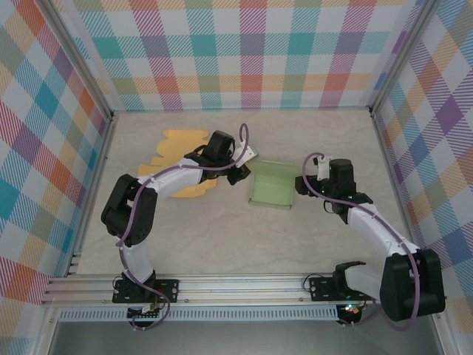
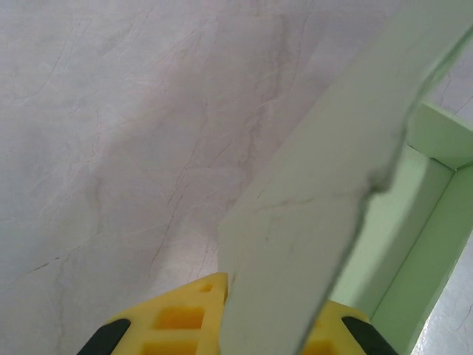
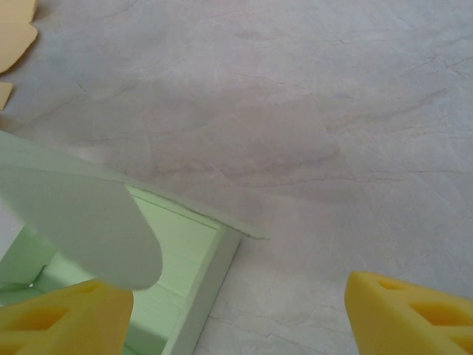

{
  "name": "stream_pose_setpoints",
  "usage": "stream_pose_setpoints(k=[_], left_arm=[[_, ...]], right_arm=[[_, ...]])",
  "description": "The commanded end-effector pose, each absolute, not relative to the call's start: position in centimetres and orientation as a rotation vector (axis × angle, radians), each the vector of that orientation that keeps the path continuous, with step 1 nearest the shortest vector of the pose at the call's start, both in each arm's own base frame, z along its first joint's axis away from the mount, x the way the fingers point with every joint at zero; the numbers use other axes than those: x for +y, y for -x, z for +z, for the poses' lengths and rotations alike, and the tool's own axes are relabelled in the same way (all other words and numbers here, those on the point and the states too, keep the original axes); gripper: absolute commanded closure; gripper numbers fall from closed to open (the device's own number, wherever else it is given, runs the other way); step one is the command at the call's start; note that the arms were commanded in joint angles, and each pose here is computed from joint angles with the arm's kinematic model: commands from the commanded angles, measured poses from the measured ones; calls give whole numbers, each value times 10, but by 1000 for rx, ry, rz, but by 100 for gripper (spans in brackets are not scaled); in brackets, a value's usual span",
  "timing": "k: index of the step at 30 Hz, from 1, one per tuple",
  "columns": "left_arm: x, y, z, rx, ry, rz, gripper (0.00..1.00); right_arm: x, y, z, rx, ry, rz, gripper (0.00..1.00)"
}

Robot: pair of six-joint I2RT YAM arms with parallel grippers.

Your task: Fold the paper box

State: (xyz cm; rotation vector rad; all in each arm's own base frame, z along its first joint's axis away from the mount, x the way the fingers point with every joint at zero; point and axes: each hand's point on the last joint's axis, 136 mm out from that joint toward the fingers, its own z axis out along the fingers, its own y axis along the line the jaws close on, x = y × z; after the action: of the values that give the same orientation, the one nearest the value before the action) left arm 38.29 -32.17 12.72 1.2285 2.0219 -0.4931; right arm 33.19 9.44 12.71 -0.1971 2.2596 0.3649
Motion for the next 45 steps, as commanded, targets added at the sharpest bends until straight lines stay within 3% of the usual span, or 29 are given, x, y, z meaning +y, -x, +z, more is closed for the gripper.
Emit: stream_pose_setpoints(k=[1,6,9,16,23,30,37,45], left_arm=[[-329,-383,135,2014,-1230,-511,87],[-331,-385,136,2016,-1227,-519,87],[-332,-386,135,2022,-1220,-528,87],[-338,-389,134,2043,-1172,-520,87],[-339,-396,130,2112,-1027,-402,88],[-337,-399,137,2165,-793,-329,86],[-325,-399,143,2162,-673,-298,57],[-311,-406,139,2173,-663,-286,60]], right_arm=[[104,-351,150,2169,273,388,24],[112,-359,148,2170,289,434,28],[117,-362,149,2171,298,466,36],[120,-361,144,2201,274,506,65],[116,-355,138,2232,222,511,76],[116,-353,140,2221,176,536,80],[117,-354,141,2216,166,541,82],[118,-353,137,2227,180,545,80]])
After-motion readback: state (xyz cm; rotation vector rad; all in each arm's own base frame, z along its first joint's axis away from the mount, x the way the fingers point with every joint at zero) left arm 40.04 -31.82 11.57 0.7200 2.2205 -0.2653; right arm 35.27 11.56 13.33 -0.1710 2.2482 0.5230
